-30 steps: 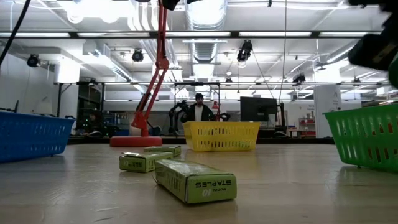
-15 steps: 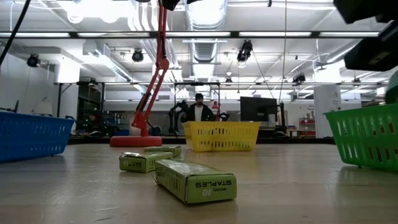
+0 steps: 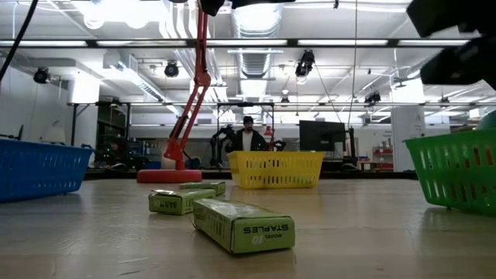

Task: Pick and place Stapler, Stapler remover, tape
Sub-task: Put the green tape into the green bin, then put the top green staple pins into the blue bin

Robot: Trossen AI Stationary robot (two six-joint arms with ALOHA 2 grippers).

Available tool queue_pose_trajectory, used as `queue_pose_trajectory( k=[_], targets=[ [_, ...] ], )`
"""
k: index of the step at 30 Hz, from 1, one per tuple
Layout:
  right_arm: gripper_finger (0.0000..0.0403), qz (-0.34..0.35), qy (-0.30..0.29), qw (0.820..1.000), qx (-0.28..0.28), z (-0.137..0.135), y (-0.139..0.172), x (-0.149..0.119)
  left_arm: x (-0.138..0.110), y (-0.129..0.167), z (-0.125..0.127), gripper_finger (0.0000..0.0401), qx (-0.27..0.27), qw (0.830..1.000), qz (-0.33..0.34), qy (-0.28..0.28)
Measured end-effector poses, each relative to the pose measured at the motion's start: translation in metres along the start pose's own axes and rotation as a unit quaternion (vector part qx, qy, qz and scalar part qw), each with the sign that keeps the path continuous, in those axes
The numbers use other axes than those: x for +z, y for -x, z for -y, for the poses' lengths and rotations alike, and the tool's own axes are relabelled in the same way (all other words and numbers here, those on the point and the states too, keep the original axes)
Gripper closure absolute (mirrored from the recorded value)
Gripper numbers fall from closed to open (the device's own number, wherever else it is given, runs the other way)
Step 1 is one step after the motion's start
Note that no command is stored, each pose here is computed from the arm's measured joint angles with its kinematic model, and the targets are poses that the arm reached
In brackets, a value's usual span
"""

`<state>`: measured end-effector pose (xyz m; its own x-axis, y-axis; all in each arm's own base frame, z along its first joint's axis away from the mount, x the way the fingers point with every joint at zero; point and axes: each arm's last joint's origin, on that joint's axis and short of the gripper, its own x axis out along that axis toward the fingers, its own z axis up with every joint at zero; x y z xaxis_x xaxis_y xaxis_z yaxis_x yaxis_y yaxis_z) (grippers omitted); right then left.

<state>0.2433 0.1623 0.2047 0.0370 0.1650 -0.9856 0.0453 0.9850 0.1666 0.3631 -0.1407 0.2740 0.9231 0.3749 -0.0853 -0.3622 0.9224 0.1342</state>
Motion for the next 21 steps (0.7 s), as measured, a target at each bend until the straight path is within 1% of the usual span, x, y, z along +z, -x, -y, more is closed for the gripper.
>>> queue_pose_trajectory(
  k=[3, 6, 8, 10, 12, 15, 16, 19, 21],
  targets=[
    [0.0248, 0.030, 0.007, 1.000, 0.008, -0.002, 0.014, 0.001, -0.002, 0.000, 0.000, 0.0199, 0.000, 1.000, -0.009, -0.005],
    [0.0234, 0.063, 0.013, 0.998, 0.011, -0.003, 0.029, -0.001, -0.008, 0.001, 0.000, 0.0199, -0.001, 0.999, -0.034, -0.012],
    [0.0230, 0.092, 0.017, 0.996, -0.007, -0.002, 0.038, -0.005, -0.012, 0.003, -0.002, 0.0199, -0.001, 0.998, -0.058, -0.013],
    [0.0228, 0.134, 0.030, 0.990, -0.023, -0.002, 0.046, -0.009, -0.016, 0.004, -0.003, 0.0199, 0.002, 0.997, -0.079, -0.003],
    [0.0227, 0.169, 0.042, 0.984, -0.033, -0.001, 0.051, -0.013, -0.023, 0.005, -0.005, 0.0199, 0.004, 0.994, -0.108, -0.005],
    [0.0227, 0.229, 0.058, 0.972, -0.009, -0.001, 0.058, -0.016, -0.034, 0.005, -0.010, 0.0199, -0.013, 0.987, -0.161, -0.025],
    [0.0227, 0.251, 0.066, 0.966, 0.001, 0.000, 0.061, -0.017, -0.038, 0.005, -0.012, 0.0199, -0.028, 0.982, -0.183, -0.034],
    [0.0228, 0.315, 0.091, 0.944, 0.031, 0.000, 0.068, -0.018, -0.049, 0.004, -0.020, 0.0199, -0.076, 0.963, -0.252, -0.053],
    [0.0230, 0.354, 0.112, 0.927, 0.047, 0.001, 0.072, -0.020, -0.056, 0.004, -0.026, 0.0199, -0.085, 0.951, -0.292, -0.058]
  ],
)
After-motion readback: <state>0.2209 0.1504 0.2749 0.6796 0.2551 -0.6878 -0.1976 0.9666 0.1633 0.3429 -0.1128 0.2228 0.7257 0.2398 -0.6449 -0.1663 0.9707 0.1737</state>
